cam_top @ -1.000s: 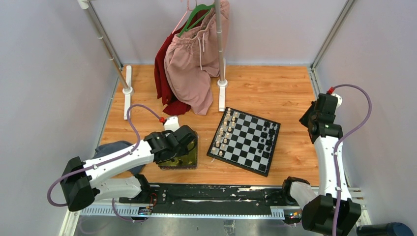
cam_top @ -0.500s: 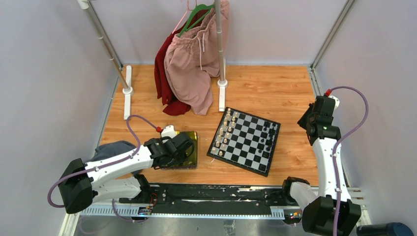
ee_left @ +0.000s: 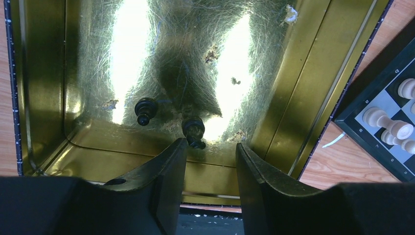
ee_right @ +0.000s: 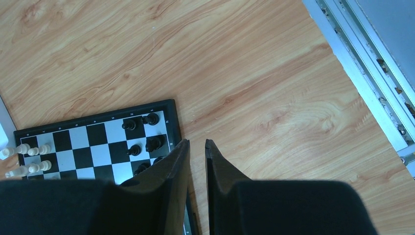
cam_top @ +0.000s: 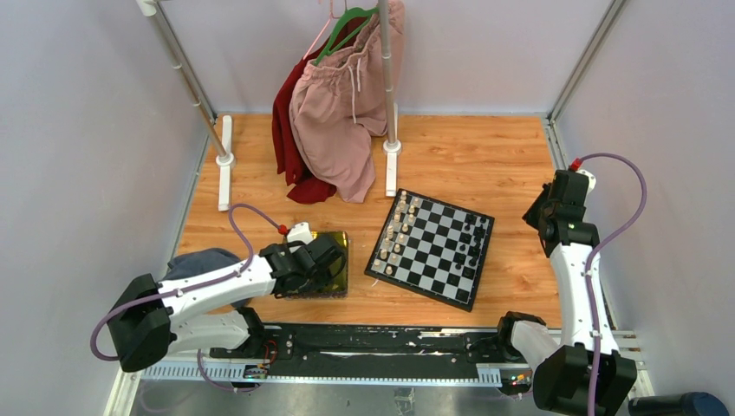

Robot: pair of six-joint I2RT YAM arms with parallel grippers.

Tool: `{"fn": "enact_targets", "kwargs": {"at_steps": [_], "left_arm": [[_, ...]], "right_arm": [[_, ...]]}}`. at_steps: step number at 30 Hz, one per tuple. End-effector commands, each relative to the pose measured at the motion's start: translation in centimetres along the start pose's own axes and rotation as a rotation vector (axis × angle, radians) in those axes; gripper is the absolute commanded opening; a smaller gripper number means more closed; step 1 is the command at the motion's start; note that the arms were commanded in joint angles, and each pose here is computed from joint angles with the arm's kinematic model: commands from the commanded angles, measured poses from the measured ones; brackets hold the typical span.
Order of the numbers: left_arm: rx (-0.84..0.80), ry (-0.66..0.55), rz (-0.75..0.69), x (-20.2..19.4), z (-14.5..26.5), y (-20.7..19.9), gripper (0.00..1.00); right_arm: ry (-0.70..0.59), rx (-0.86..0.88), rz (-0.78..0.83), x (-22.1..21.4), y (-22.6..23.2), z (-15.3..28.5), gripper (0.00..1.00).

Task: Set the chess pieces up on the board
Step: Pick up the chess piece from the storage box.

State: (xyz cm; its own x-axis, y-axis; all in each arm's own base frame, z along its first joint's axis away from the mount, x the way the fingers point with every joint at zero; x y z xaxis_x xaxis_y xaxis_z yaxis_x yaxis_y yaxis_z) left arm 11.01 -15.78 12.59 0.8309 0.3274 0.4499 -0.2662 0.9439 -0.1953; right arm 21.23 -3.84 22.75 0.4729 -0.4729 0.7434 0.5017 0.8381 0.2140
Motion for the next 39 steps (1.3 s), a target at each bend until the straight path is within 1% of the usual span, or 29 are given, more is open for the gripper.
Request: {"fn": "enact_targets", "kwargs": {"at_steps": [1, 7, 16, 28, 31, 34, 39], "left_arm": [[0.031, -0.014, 0.011, 0.1, -0.6, 0.3, 0.46], [0.058, -0.016, -0.001, 0.1, -0.9, 0.6, 0.44], [0.074, -0.021, -0.008, 0.3, -1.2, 0.5, 0.34], [0.079, -0.016, -0.023, 0.4, -1.2, 0.4, 0.00], [0.068, -0.030, -0.050, 1.0, -0.8, -0.2, 0.00], [0.051, -0.055, -0.124, 2.1, 0.3, -1.0, 0.00], [0.008, -0.156, -0.232, 5.2, 3.3, -2.9, 0.00]], "right_arm": [[0.005, 0.014, 0.020, -0.3, 0.2, -0.2, 0.23], [0.015, 0.016, 0.016, -0.6, 0.3, -0.6, 0.23], [0.022, 0.017, 0.015, -0.7, 0.3, -1.0, 0.23], [0.024, 0.021, 0.011, -0.9, 0.4, -1.3, 0.23], [0.022, 0.021, 0.010, -0.8, 0.4, -1.3, 0.23], [0.018, 0.022, 0.010, -0.7, 0.5, -1.2, 0.23], [0.015, 0.028, -0.001, -0.5, 0.6, -1.2, 0.23]]}}
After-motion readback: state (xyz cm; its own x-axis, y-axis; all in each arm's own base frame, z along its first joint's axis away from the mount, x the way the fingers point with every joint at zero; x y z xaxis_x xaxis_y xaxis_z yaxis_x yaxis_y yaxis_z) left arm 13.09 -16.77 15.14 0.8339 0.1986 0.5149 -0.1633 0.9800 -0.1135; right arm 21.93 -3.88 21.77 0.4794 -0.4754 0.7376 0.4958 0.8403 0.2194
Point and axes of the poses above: each gripper's point midway between its finger pads, its own z axis back along the fingers, its own y axis along the line the jaws close on, x = y × z, the point moved 9 cm from there along z, back along the fingers, and after that the axes turned 2 degrees about -z, right-handed, at the moved point
